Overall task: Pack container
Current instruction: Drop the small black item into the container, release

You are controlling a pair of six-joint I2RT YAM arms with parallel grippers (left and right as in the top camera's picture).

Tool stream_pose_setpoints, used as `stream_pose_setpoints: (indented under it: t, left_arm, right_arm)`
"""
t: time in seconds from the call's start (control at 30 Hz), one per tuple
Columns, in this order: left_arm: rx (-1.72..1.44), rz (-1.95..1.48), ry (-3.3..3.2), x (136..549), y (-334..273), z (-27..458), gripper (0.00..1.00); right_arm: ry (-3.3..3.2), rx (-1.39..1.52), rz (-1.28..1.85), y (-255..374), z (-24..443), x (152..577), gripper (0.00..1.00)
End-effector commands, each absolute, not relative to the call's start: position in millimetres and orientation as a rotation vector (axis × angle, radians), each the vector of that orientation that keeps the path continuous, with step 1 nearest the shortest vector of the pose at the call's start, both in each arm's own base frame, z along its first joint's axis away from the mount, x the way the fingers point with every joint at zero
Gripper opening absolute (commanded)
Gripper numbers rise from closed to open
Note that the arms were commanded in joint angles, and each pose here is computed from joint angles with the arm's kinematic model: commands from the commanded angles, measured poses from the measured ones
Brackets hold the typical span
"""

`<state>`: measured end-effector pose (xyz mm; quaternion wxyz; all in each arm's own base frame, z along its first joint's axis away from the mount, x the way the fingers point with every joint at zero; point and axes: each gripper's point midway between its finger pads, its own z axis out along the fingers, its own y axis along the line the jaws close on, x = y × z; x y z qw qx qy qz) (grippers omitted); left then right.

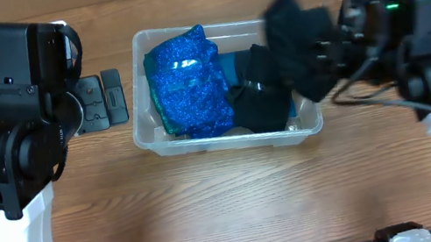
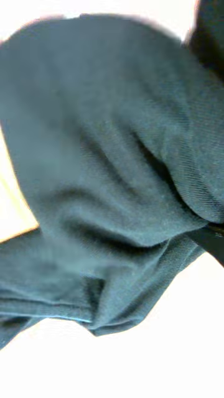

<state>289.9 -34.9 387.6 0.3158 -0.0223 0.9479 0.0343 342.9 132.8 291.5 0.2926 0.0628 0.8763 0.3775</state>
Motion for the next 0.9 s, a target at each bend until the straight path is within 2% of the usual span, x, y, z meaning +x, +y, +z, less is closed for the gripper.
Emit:
stream_pose_setpoints:
  t: [0.0,0.1,0.13,0.23,0.3,0.37,0.43,0.5,0.63,0.73,0.8,0.87]
  left_arm:
    - [-0.052,0.114,2.487,289.6,-30.9,389.8,1.00]
    - [-0.052,0.114,2.487,289.6,-30.9,389.8,1.00]
    - [-0.052,0.114,2.487,289.6,-30.9,389.8,1.00]
    - [-0.052,0.114,2.487,289.6,-30.9,389.7,1.00]
    - [-0.052,0.114,2.487,289.6,-30.9,389.8,1.00]
    - [-0.052,0.114,2.487,289.6,-30.9,389.8,1.00]
    - [-0.052,0.114,2.487,289.6,-30.9,389.8,1.00]
    - [-0.052,0.114,2.487,289.6,-30.9,389.7,1.00]
    - [-0.052,0.114,2.487,289.6,-30.9,389.8,1.00]
    - [-0.052,0.114,2.487,289.6,-30.9,389.7,1.00]
    - [-0.052,0.114,2.487,289.6,-30.9,389.8,1.00]
    - [-0.052,0.114,2.487,289.6,-30.9,389.8,1.00]
  right_arm:
    - [2.342,0.407,0.956,169.8,273.1,371.7,0.13]
    - [2.368,0.492,0.958,195.8,244.9,392.6,0.14]
    - [2.395,0.590,0.921,198.0,222.3,403.0,0.18]
    - [2.443,0.639,0.884,204.2,182.4,421.4,0.54]
    - [2.497,0.582,0.882,209.4,167.1,419.7,0.62]
    - [2.488,0.503,0.855,205.4,176.5,416.6,0.66]
    - [2.431,0.458,0.832,191.8,203.3,413.2,0.81]
    - [2.351,0.467,0.772,163.9,235.4,408.7,0.85]
    - [2.226,0.542,0.642,80.7,278.2,397.8,0.87]
    - [2.223,0.658,0.500,11.9,271.0,390.8,0.89]
    - [2.251,0.784,0.384,-46.7,247.6,386.0,1.00]
    - [2.287,0.866,0.320,-92.5,220.2,386.1,1.00]
